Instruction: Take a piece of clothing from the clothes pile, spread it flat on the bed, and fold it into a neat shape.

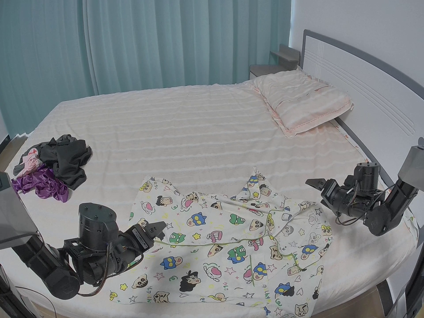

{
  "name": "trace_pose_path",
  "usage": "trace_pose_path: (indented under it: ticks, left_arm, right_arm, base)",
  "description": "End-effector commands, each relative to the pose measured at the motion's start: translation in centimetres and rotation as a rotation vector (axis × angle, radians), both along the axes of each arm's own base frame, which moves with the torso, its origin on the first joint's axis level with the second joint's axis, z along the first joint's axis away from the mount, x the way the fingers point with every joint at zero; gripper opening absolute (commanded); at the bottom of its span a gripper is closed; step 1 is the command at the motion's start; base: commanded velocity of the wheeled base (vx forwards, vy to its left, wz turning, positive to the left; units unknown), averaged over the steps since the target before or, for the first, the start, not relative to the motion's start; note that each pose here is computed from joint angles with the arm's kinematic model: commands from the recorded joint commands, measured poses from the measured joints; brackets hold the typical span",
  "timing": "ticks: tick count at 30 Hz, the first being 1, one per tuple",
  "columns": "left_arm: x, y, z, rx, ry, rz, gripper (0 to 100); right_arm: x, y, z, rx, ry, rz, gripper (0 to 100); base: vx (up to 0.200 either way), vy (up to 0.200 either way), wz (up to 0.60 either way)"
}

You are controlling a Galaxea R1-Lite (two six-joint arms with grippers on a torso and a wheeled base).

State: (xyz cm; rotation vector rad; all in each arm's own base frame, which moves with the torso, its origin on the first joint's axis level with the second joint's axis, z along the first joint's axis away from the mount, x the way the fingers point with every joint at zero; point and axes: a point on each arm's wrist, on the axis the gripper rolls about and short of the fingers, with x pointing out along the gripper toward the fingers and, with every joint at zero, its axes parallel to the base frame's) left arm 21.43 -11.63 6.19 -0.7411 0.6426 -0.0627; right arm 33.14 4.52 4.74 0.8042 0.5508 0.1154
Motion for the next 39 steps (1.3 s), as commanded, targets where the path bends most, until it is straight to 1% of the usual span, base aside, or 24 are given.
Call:
trace_pose_path:
  ticks: [1, 2, 6, 9, 12, 18, 20, 27, 31, 36, 39]
  left_arm:
    - [-0.5, 0.2, 0.0, -0.015, -0.016, -0.007, 100]
    - [-0.4, 0.2, 0.0, -0.015, -0.016, -0.006, 100]
    - [-0.4, 0.2, -0.1, -0.011, -0.014, -0.007, 100]
    - [-0.3, 0.2, -0.2, -0.010, -0.011, -0.007, 100]
    - [-0.2, 0.1, -0.2, -0.010, -0.011, -0.007, 100]
    - [-0.1, 0.1, -0.1, -0.014, -0.015, 0.001, 100]
    - [-0.2, 0.1, -0.2, -0.013, -0.013, 0.000, 100]
    - [-0.2, 0.2, -0.4, -0.009, -0.005, 0.001, 100]
    - [-0.1, 0.2, -0.4, -0.009, -0.005, 0.003, 100]
    - [-0.1, 0.2, -0.4, -0.008, -0.004, 0.003, 100]
    - [-0.2, 0.2, -0.5, -0.006, 0.000, 0.003, 100]
  right_arm:
    - [1.4, 2.7, -1.4, -0.012, 0.011, 0.022, 100]
    - [1.5, 3.0, -1.5, -0.015, 0.012, 0.026, 100]
    - [2.5, 4.7, -2.1, -0.018, 0.003, 0.056, 100]
    - [3.9, 5.9, -2.2, -0.033, -0.007, 0.049, 100]
    - [5.6, 7.4, -2.3, -0.056, 0.018, 0.039, 100]
    - [8.0, 10.0, -2.3, -0.055, 0.068, 0.064, 100]
    - [8.5, 11.1, -2.3, -0.066, 0.081, 0.070, 100]
    - [9.3, 14.7, -4.6, -0.120, 0.124, 0.084, 100]
    - [9.1, 15.4, -5.1, -0.140, 0.151, 0.092, 100]
    - [9.5, 15.5, -4.4, -0.135, 0.139, 0.090, 100]
    - [9.8, 15.6, -3.2, -0.129, 0.121, 0.085, 100]
  base:
    - [0.200, 0.000, 0.00]
    - [0.200, 0.000, 0.00]
    - [0.000, 0.000, 0.00]
    - [0.000, 0.000, 0.00]
    - [0.000, 0.000, 0.00]
    - [0.000, 0.000, 0.00]
    - [0.000, 0.000, 0.00]
    - [0.000, 0.000, 0.00]
    - [0.000, 0.000, 0.00]
    - [0.000, 0.000, 0.00]
    - [0.000, 0.000, 0.00]
